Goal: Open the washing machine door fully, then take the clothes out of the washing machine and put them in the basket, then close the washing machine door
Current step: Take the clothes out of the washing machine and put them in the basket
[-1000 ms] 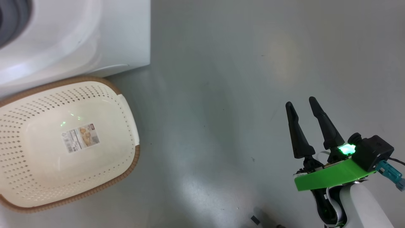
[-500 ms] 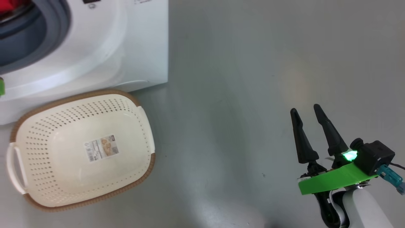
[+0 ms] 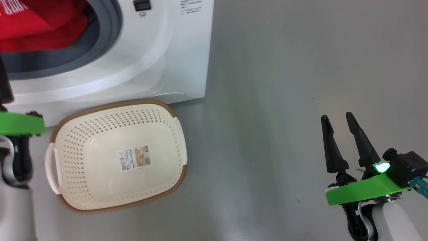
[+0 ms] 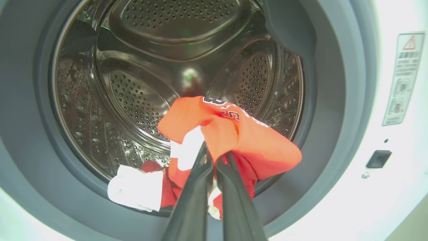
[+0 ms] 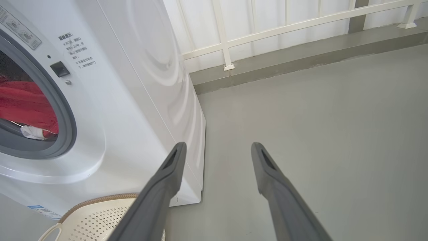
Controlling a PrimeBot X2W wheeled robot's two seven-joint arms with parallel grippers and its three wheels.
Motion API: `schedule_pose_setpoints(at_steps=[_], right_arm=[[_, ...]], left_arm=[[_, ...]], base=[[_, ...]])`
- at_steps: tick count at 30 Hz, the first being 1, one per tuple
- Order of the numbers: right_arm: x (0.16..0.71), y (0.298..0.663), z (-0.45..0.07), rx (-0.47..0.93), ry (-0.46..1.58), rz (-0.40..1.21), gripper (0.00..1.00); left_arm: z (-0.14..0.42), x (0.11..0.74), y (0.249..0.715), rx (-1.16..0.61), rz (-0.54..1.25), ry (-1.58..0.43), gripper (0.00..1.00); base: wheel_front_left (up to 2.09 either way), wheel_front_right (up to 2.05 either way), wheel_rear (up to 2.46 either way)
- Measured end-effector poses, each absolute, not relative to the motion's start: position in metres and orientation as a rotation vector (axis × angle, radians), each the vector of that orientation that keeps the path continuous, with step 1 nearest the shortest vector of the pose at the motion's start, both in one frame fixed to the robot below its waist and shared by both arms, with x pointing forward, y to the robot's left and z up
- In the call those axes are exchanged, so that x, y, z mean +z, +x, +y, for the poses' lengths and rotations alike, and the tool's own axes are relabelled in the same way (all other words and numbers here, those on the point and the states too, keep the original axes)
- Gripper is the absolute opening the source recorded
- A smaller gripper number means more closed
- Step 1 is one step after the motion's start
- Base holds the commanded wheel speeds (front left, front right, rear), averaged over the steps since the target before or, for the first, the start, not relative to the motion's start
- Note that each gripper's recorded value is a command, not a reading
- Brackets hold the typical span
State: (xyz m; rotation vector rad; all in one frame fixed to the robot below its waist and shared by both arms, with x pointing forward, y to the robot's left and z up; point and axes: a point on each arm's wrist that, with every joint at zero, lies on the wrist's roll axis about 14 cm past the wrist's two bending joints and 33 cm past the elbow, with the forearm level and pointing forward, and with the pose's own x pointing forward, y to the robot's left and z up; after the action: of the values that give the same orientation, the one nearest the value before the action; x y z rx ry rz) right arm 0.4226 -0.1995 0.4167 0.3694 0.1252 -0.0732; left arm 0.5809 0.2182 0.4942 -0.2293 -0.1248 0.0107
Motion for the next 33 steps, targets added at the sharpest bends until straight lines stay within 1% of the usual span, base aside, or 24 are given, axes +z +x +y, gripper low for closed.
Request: schedule_pose_setpoints(at_steps=[11,18,26,33], right_arm=[[0.419,0.424,-0.192,-0.052,0.372,0.120,1.00],[0.420,0.425,-0.191,-0.047,0.373,0.119,1.00],[0.418,0.425,-0.189,-0.043,0.374,0.123,1.00],[0.411,0.424,-0.189,-0.047,0.375,0.143,1.00]], left_arm=[[0.220,0.535,0.537,0.026,-0.269,-0.220,0.00],[0.217,0.559,0.521,0.024,-0.349,-0.202,0.00],[0.209,0.534,0.519,0.014,-0.275,-0.221,0.00],[0.200,0.462,0.512,0.026,-0.062,-0.250,0.00]], base=[[0.00,0.00,0.00],[0.00,0.00,0.00],[0.00,0.00,0.00],[0.00,0.00,0.00]])
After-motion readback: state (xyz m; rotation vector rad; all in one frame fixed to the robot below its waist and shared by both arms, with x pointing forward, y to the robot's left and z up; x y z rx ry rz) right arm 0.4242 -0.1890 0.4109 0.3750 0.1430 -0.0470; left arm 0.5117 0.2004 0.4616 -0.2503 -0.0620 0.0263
